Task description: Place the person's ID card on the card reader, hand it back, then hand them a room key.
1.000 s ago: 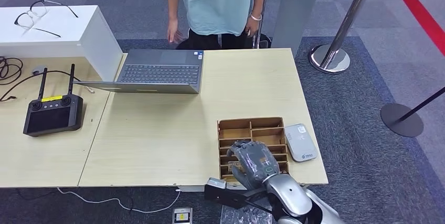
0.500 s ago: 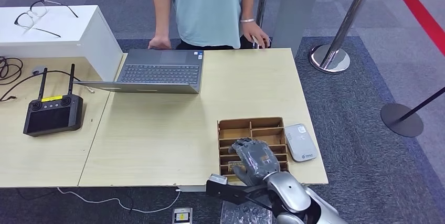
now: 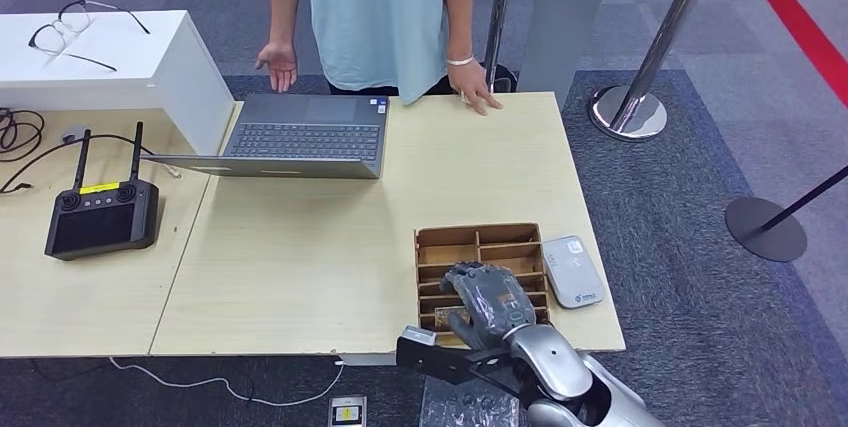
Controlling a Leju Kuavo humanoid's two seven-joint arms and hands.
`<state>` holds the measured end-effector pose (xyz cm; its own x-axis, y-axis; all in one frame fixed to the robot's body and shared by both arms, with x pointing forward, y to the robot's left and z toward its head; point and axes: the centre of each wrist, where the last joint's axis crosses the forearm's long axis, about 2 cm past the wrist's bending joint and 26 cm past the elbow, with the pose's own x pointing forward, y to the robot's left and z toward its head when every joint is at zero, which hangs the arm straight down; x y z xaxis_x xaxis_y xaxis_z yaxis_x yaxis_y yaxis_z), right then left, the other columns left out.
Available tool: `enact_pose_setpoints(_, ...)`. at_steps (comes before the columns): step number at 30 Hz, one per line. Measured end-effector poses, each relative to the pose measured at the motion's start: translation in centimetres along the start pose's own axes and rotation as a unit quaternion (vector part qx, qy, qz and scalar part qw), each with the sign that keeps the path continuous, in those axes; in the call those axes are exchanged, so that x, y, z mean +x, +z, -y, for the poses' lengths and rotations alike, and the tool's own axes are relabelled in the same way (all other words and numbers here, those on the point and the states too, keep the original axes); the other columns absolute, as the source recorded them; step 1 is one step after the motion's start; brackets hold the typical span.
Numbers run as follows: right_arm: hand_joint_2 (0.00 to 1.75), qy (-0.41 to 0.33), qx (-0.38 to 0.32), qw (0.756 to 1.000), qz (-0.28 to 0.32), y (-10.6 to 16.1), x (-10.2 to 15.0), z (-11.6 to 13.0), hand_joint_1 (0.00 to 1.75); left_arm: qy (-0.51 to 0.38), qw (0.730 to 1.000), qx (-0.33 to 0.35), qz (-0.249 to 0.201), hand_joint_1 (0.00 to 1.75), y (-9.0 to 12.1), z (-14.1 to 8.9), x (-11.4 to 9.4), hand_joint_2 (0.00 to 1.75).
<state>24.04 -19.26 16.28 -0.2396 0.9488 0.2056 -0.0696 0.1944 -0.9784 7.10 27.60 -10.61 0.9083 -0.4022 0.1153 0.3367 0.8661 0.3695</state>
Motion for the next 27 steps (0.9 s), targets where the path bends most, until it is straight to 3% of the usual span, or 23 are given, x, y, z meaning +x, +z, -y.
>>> enact_pose_setpoints(27, 1.75, 0.005, -0.032, 0.999, -0.006, 0.9, -0.3, 1.1, 0.77, 0.004, 1.000, 0.000, -0.004, 0.00, 0.0, 0.0, 0.0, 1.75)
